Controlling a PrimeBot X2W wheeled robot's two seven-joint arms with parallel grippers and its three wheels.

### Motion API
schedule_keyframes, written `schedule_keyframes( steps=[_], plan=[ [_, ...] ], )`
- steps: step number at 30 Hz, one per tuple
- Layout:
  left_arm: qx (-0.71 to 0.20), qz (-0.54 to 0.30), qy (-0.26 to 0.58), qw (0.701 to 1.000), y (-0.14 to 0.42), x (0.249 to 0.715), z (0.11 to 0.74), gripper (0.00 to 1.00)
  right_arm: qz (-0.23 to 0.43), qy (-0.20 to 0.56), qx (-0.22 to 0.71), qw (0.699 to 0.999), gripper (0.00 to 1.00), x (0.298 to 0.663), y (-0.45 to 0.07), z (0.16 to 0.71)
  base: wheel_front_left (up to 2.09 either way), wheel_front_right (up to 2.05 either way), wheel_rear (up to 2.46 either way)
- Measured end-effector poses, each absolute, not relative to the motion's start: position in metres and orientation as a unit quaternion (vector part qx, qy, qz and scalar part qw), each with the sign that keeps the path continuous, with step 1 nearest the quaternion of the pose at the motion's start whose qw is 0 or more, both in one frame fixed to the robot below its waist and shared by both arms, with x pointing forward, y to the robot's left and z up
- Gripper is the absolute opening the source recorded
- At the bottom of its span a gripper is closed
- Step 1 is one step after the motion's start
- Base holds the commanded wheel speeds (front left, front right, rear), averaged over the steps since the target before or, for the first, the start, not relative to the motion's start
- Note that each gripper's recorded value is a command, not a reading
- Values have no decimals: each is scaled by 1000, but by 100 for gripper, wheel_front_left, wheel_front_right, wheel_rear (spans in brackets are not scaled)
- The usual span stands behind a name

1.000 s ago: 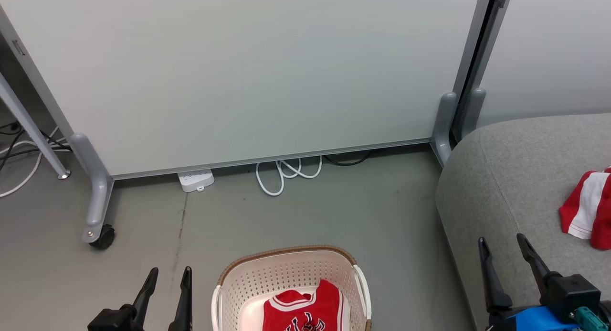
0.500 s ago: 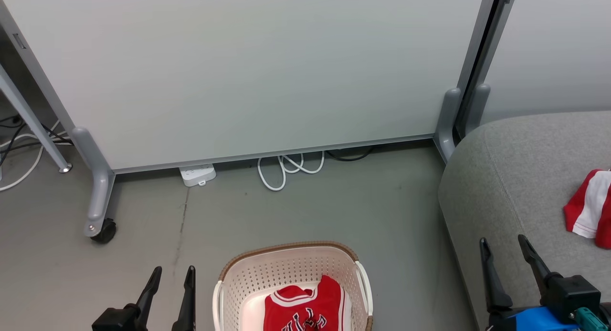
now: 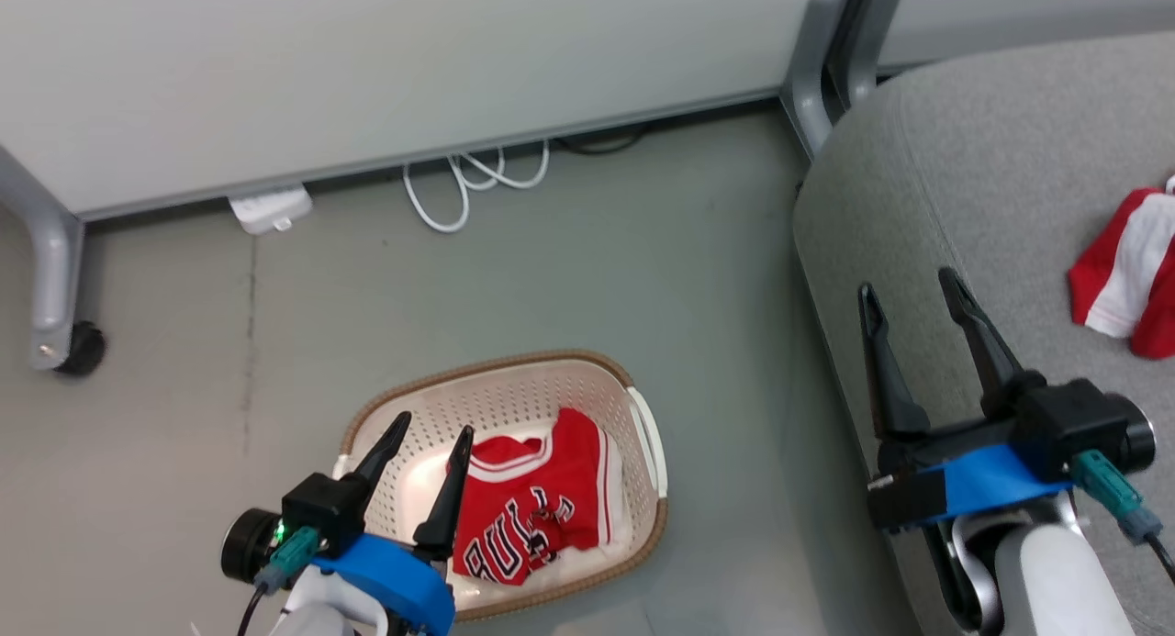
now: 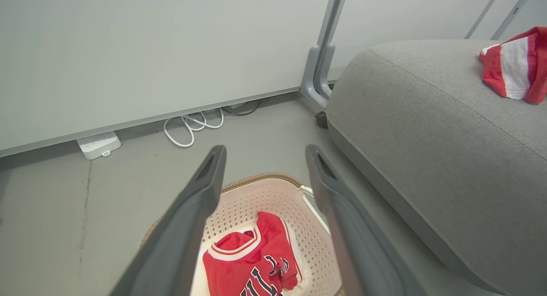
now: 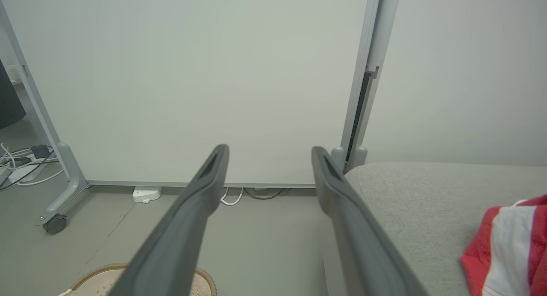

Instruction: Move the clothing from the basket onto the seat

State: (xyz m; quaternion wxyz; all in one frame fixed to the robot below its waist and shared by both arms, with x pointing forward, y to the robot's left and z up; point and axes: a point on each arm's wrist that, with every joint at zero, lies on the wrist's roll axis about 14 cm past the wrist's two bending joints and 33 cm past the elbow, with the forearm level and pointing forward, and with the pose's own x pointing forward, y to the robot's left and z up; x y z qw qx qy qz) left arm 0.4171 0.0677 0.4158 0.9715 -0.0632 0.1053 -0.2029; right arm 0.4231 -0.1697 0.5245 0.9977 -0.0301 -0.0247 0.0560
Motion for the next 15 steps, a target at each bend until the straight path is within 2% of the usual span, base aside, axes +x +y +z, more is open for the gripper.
schedule_keyframes(
  steps=[8, 13, 15],
  plan=[
    [-42, -273, 211, 938, 35, 443, 334, 100, 48, -25, -30, 998, 100, 466, -181, 503, 0, 0, 0],
    [-16, -320, 304, 897, 17, 434, 262, 100, 30, 10, -25, 999, 100, 476, -198, 464, 0, 0, 0],
    [4, -341, 351, 872, 13, 428, 224, 100, 19, 31, -26, 999, 100, 477, -208, 444, 0, 0, 0]
  ],
)
